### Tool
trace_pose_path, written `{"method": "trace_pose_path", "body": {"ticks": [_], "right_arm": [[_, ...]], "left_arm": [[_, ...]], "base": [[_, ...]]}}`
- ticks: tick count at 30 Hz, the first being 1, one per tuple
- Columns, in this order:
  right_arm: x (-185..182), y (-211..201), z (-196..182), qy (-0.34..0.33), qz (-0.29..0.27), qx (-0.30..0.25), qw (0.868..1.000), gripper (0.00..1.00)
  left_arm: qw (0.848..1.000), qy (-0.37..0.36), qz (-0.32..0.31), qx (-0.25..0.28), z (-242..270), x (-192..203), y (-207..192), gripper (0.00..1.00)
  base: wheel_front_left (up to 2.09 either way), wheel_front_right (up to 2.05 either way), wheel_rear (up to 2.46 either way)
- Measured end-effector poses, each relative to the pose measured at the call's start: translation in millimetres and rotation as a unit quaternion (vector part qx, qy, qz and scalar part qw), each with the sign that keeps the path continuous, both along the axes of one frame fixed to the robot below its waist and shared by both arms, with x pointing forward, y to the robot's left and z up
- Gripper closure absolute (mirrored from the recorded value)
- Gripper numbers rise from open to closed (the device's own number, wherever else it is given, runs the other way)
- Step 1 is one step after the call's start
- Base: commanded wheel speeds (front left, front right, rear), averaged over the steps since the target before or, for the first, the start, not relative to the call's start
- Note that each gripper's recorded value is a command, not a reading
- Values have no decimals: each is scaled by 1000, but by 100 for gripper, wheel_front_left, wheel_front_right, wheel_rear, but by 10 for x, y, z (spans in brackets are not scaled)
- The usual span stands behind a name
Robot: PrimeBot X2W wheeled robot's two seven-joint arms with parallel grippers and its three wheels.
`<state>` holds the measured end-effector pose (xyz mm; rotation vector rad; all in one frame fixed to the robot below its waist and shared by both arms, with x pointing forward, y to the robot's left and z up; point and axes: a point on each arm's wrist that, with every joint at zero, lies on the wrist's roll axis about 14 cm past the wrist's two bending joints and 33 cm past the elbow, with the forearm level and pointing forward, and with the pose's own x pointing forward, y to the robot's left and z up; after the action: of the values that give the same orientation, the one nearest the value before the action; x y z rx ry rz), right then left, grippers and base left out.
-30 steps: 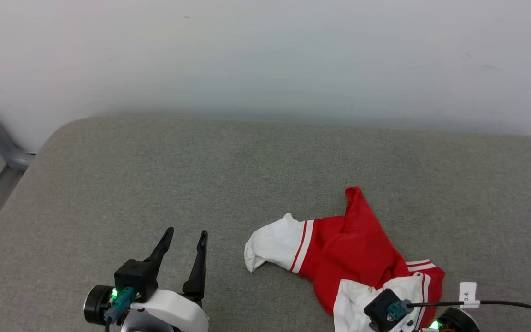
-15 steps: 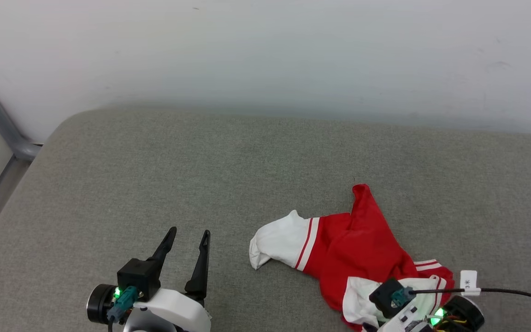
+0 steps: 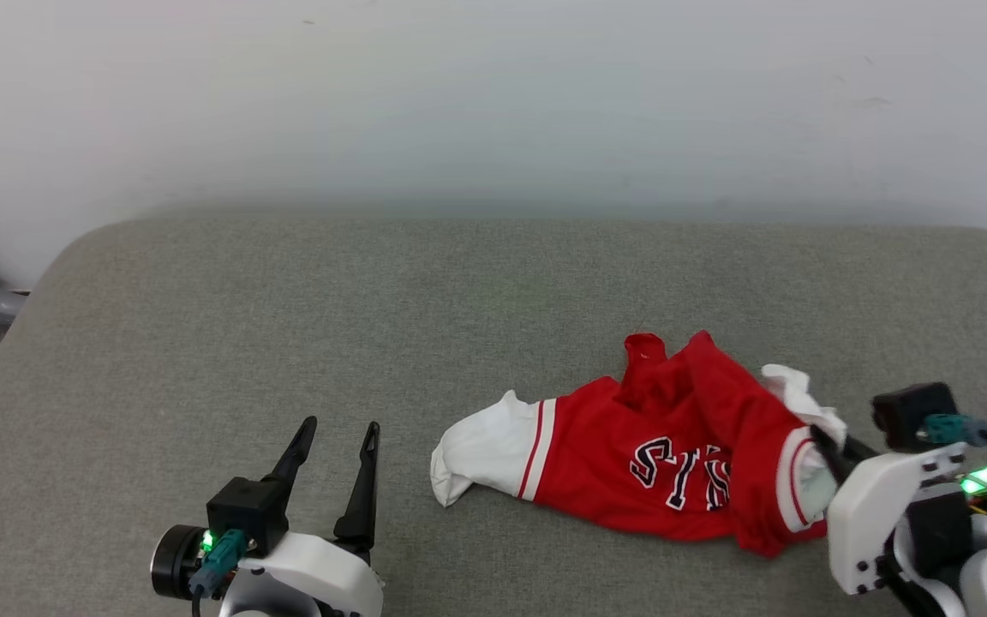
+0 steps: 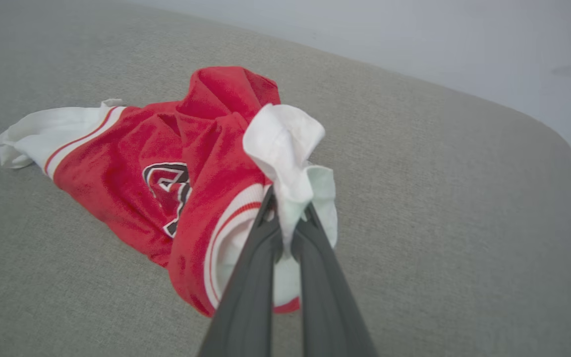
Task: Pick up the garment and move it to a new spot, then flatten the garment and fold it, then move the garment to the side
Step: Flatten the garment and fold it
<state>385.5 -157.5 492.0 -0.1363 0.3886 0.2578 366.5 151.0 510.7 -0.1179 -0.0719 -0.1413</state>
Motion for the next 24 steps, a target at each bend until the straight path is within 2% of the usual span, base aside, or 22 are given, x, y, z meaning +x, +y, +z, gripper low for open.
{"method": "trace_pose_path", "body": {"ticks": [4,8,14,15,16,17,20,24], "right_arm": [[-18,-562,-64,7,-97,14,995,100],[-197,-1016,-351,46,-185,40,981,100],[-463,-1272,-819,102,-259,71,958,100],[-491,-1281,-875,107,-265,73,956,95],[-511,-1283,-921,110,-269,76,954,54],[-517,-1285,-943,107,-274,81,952,0],[-451,-1324,-844,63,-287,95,951,0],[-335,-1427,-510,-37,-300,104,948,0]], "left_arm": [[1000,3,-9,0,-19,31,-59,0],[1000,9,-15,-1,-61,59,-100,0],[1000,14,-17,-1,-93,151,-107,0],[1000,16,-17,0,-111,156,-103,0],[1000,18,-18,0,-126,160,-105,0],[1000,19,-18,0,-132,168,-103,0],[1000,19,-16,1,-131,175,-91,0],[1000,16,-13,1,-107,158,-73,0]], "base": [[0,0,0],[0,0,0],[0,0,0],[0,0,0],[0,0,0],[0,0,0],[0,0,0],[0,0,0]]}}
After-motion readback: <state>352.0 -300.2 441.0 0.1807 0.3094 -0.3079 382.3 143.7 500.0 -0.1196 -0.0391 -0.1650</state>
